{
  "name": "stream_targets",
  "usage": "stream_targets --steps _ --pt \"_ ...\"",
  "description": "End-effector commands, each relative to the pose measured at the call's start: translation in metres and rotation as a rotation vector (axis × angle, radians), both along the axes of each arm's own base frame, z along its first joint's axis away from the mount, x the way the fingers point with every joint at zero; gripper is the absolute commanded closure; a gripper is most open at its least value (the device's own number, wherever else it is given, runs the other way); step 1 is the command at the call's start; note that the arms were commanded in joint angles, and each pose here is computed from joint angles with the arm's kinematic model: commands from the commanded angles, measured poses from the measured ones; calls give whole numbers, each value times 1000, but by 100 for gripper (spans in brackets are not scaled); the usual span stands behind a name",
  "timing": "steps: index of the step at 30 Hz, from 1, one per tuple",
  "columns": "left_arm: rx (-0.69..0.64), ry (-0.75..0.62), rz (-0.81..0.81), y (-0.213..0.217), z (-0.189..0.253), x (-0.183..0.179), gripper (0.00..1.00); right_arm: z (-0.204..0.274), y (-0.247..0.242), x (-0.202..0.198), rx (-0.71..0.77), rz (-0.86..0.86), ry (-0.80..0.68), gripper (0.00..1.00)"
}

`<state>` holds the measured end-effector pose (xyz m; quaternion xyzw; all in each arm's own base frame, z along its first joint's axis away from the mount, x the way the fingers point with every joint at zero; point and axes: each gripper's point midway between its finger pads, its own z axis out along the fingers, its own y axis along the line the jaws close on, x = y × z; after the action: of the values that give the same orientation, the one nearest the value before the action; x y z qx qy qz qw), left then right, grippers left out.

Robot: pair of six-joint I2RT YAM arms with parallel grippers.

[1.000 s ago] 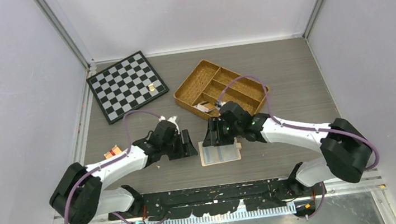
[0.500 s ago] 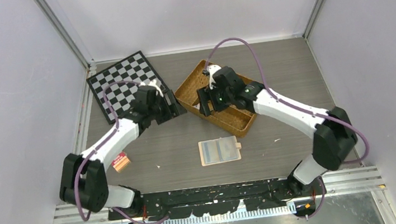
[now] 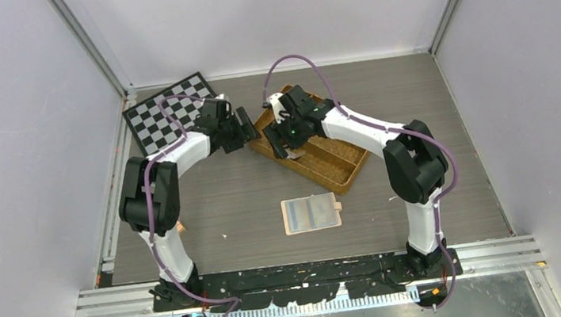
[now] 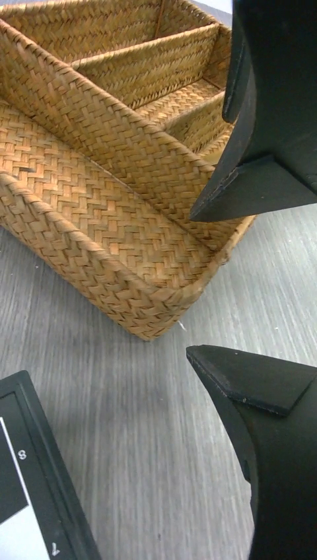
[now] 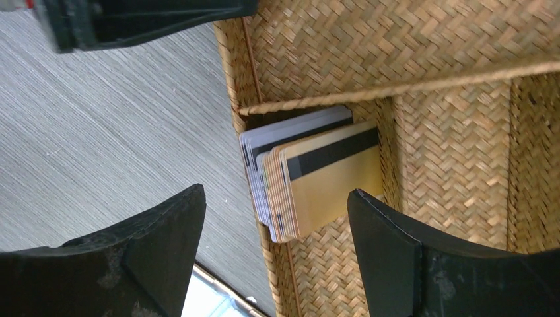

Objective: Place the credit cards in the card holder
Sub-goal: Pick up the credit card from the storage box.

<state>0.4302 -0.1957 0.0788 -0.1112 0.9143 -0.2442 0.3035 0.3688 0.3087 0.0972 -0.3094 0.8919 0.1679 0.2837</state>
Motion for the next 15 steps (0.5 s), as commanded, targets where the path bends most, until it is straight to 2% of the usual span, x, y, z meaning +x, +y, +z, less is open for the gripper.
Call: stream_targets --steps 1,4,9,15 --pt "22 -62 -16 -2 6 25 34 7 14 3 24 92 -2 17" --pt "29 -36 -28 -4 -6 26 41 -6 13 3 -1 99 21 18" --pt "22 -17 -27 -5 -13 25 46 -21 12 0 -32 113 60 19" --pt "2 -10 -24 -7 -11 22 53 -10 20 -7 -18 135 61 27"
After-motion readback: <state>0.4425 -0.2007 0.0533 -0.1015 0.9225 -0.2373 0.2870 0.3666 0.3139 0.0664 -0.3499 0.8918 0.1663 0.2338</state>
